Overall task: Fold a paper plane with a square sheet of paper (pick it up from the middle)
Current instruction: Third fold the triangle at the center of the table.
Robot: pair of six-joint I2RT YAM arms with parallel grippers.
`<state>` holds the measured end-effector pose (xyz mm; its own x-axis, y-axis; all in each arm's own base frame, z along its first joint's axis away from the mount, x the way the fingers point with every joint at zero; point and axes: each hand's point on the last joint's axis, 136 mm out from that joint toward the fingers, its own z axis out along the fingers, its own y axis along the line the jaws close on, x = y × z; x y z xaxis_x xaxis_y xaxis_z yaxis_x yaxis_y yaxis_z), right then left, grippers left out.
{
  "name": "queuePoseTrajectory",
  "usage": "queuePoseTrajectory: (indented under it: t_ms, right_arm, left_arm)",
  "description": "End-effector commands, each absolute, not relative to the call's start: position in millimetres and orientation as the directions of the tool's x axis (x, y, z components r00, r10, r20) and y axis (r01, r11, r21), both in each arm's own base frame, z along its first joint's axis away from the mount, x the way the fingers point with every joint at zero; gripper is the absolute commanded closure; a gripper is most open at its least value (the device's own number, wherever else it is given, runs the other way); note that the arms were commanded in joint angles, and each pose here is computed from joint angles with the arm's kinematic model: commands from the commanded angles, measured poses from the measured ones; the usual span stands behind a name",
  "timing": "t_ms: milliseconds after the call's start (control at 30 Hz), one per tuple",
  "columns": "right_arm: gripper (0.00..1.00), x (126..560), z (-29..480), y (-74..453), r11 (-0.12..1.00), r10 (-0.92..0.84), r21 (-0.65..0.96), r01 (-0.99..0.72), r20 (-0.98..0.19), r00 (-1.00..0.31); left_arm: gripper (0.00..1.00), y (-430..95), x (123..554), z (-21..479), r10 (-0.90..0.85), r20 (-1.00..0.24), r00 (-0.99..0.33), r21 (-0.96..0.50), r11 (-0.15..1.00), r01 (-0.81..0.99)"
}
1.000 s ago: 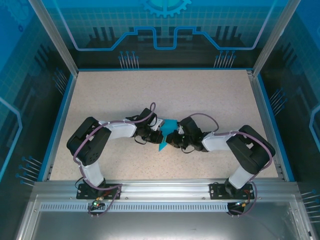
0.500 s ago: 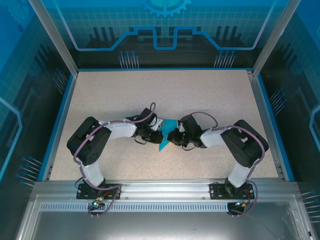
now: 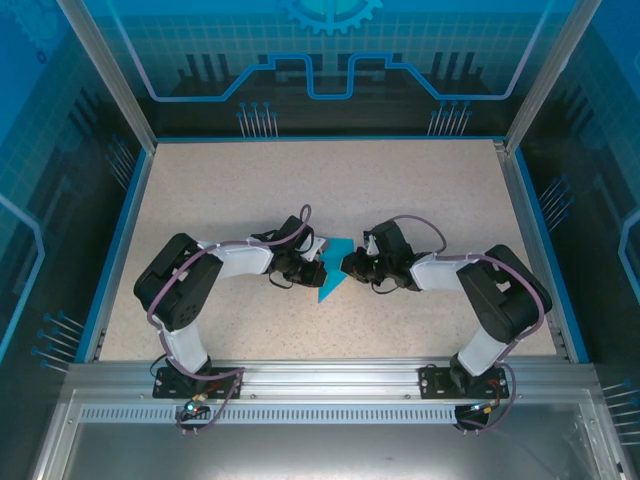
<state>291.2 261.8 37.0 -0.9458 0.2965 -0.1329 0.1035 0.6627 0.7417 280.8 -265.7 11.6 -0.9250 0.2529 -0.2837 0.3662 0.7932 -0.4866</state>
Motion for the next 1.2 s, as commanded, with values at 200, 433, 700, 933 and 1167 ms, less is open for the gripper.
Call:
queuePoseTrajectory:
  t_ms: [200, 433, 700, 933, 1167]
  right_arm:
    - [0.87, 289, 8, 254, 0.714, 0.275, 0.687, 0.136, -0.097, -0.956]
    - [0.86, 291, 17, 253, 0.705, 0.28, 0.696, 0.137, -0.095, -0.955]
    - [0.86, 307, 34, 246, 0.659, 0.296, 0.742, 0.123, -0.105, -0.949]
    - [0.86, 309, 18, 242, 0.683, 0.302, 0.716, 0.143, -0.099, -0.948]
    - [0.88, 306, 5, 233, 0.722, 0.31, 0.67, 0.175, -0.086, -0.947]
  left_arm:
    - [0.92, -243, 263, -24, 0.265, -0.172, -0.949, -0.422, 0.85, 0.314]
    - [0.93, -241, 262, -23, 0.268, -0.171, -0.948, -0.415, 0.853, 0.315]
    - [0.93, -241, 262, -23, 0.267, -0.173, -0.948, -0.412, 0.855, 0.316]
    - [0.92, -243, 264, -22, 0.266, -0.174, -0.948, -0.419, 0.851, 0.316]
    - [0.92, -243, 264, -22, 0.267, -0.17, -0.949, -0.416, 0.853, 0.314]
